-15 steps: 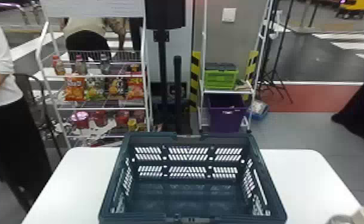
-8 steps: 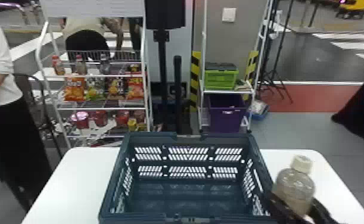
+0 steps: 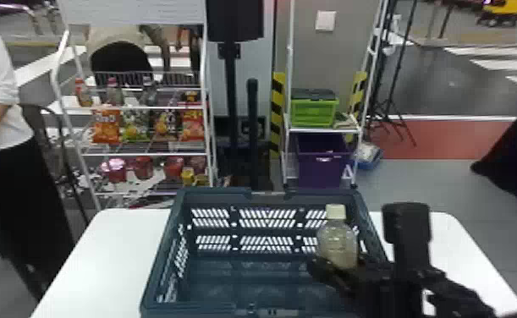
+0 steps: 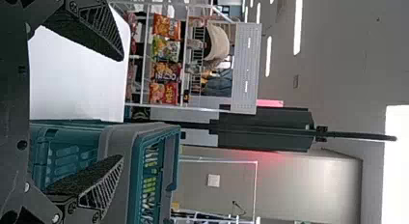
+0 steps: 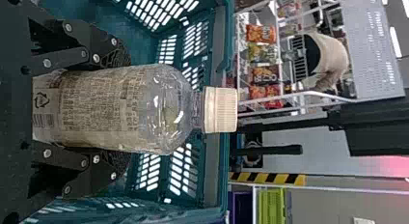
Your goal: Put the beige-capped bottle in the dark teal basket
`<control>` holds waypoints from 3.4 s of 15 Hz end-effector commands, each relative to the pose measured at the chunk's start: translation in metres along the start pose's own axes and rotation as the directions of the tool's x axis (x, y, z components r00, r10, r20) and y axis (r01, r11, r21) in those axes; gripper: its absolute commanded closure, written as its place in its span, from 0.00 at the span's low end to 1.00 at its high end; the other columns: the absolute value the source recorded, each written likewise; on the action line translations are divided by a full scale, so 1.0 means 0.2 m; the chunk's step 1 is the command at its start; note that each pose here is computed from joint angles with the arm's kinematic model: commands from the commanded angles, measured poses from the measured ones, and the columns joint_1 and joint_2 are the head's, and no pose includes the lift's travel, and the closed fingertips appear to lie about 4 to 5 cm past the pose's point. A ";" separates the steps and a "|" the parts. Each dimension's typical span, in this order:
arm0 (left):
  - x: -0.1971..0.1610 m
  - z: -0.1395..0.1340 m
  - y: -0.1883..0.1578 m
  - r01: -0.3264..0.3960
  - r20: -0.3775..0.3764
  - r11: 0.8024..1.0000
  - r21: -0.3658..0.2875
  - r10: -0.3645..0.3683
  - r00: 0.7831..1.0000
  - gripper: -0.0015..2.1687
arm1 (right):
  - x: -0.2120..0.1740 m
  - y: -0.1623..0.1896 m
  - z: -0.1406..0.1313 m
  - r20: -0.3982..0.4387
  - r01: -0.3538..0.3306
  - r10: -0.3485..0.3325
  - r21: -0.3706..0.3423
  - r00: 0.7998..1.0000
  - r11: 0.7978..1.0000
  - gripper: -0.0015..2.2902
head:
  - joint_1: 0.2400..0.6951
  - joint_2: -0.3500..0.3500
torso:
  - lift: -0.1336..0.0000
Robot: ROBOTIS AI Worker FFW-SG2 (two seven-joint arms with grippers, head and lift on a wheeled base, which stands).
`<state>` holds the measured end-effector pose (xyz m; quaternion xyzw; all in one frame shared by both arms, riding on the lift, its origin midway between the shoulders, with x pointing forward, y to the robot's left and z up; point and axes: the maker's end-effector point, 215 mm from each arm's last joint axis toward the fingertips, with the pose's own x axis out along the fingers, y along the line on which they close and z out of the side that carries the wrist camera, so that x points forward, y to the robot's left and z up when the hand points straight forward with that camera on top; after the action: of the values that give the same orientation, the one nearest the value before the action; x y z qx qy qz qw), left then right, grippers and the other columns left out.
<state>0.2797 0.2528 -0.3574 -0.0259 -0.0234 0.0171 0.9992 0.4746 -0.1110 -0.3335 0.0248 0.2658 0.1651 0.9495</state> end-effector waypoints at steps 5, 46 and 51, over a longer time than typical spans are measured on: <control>0.02 -0.01 -0.01 0.006 0.000 1.000 -0.001 -0.006 1.000 0.08 | 0.33 0.12 -0.01 -0.170 -0.044 0.040 -0.023 0.985 0.999 0.78 | 0.57 0.50 | 1.00; 0.10 -0.12 -0.11 0.028 -0.080 1.000 -0.010 -0.029 0.996 0.08 | -0.42 -0.20 -0.12 0.462 0.142 -0.117 -0.018 0.879 0.990 0.02 | 0.57 0.50 | 1.00; 0.12 -0.11 -0.12 0.027 -0.071 1.000 -0.015 -0.028 0.997 0.08 | -0.61 -0.25 -0.39 0.462 0.162 -0.146 0.004 0.875 0.987 0.03 | 0.57 0.50 | 1.00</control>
<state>0.3049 0.2285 -0.3766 -0.0327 0.0123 0.0019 0.9994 0.3650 -0.1982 -0.3377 0.0242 0.0266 0.0846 0.9958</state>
